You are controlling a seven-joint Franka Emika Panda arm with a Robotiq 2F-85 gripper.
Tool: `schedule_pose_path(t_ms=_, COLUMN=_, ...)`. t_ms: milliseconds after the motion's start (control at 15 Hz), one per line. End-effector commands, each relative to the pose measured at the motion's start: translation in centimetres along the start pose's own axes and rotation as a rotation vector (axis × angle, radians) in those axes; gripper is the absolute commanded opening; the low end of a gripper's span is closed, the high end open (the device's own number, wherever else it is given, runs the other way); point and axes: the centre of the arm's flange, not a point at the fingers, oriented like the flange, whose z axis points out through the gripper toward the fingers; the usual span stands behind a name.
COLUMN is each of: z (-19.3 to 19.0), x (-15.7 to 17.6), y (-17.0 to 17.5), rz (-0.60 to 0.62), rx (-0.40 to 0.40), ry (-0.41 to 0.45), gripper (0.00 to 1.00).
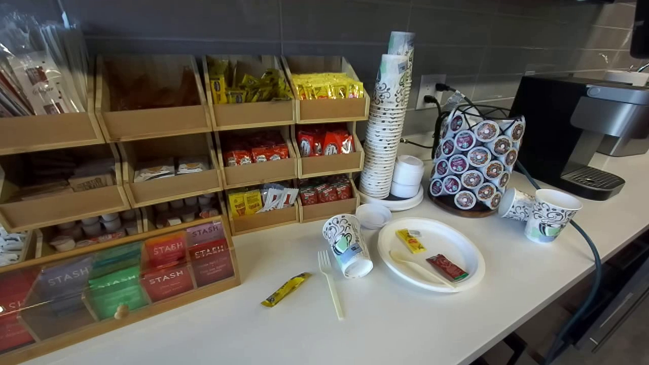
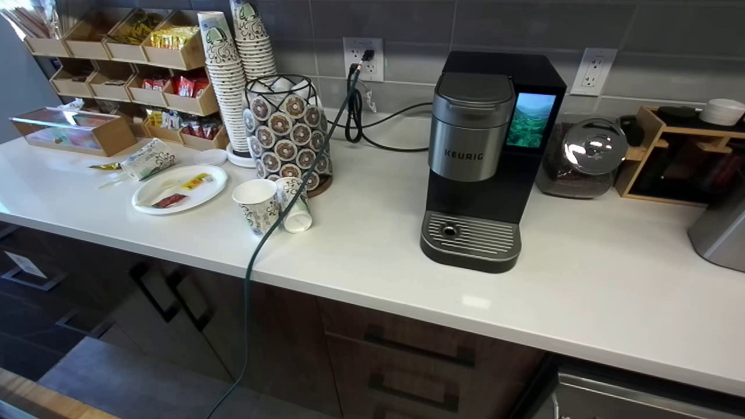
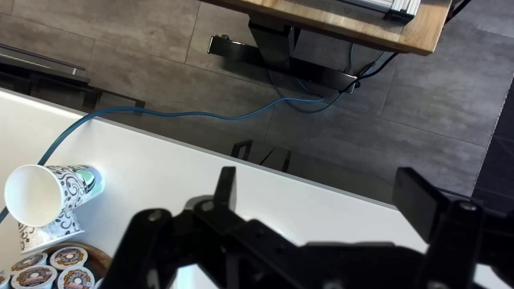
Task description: Pick up the paper cup and place it the right way up on the kitchen counter
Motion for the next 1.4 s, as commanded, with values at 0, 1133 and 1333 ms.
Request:
schedule_pose_path(t_ms=0, z=0.0, x=0.0, y=0.0, rz=0.000, rx=0.000, ry=0.000, gripper=1.00)
schedule_pose_path(t_ms=1133, z=7.3, x=11.7, y=3.0, rz=0.335, rx=-0.047, ry=0.301, gripper=1.00)
schedule_pose_path(t_ms=1333, z=9.1, x=14.3, y=3.5, rz=0.320, rx=-0.031, ry=0.239, gripper=1.00)
